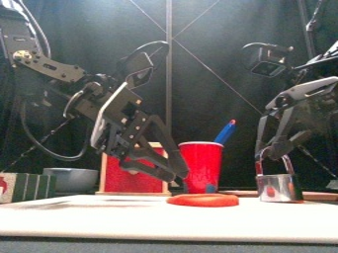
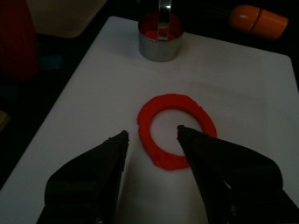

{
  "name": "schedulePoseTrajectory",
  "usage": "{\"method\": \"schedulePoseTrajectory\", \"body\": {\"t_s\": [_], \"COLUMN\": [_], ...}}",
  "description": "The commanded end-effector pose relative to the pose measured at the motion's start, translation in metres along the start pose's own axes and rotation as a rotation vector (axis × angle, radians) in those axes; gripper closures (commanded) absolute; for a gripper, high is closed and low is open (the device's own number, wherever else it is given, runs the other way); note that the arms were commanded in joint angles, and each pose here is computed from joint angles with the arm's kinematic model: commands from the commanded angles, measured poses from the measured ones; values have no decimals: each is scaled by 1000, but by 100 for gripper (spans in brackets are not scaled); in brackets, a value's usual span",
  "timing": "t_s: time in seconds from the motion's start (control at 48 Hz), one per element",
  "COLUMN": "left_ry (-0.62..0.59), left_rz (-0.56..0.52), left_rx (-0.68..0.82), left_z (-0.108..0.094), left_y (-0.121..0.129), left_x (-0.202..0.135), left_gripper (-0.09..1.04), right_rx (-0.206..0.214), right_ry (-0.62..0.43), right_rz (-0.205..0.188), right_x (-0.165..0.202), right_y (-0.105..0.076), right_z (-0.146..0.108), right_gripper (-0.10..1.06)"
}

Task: Get the cutter from the drawer then cut the dough then place the extra dough in the bowl
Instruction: Place the extra dough in the bowl

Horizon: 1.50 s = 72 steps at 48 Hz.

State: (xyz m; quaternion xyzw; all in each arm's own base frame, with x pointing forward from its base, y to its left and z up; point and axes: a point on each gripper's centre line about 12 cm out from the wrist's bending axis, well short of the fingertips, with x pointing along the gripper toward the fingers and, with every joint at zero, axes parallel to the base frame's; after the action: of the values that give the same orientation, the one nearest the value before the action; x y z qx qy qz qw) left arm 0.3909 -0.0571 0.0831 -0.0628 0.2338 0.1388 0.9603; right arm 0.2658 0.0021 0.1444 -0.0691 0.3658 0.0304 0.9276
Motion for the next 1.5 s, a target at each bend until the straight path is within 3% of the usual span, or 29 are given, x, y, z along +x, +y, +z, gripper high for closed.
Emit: {"method": "schedulePoseTrajectory", "body": {"t_s": [0.021, 0.312, 0.75, 1.042, 1.292, 1.5], "left_ry": [-46, 33, 163, 166, 92, 76], "left_rz": [4, -26, -59, -105, -193, -190], "left_rx": [-18, 12, 13, 76, 128, 124], "left_z": [18, 13, 0, -1, 22, 27], "left_y": [2, 9, 14, 5, -21, -18], "left_x": [1, 21, 36, 33, 13, 8], "left_gripper": [9, 9, 11, 27, 36, 37], "right_rx": [-1, -8, -5, 1, 10, 12], "right_ry": [-57, -115, -131, -118, -115, -113], "right_rz": [-4, 1, 5, 3, 0, 0], "right_x": [-2, -5, -7, -5, -4, -4], "right_y": [-2, 0, 1, 0, -1, -1], "right_z": [19, 43, 50, 46, 46, 45], "right_gripper": [20, 20, 20, 20, 20, 20]}}
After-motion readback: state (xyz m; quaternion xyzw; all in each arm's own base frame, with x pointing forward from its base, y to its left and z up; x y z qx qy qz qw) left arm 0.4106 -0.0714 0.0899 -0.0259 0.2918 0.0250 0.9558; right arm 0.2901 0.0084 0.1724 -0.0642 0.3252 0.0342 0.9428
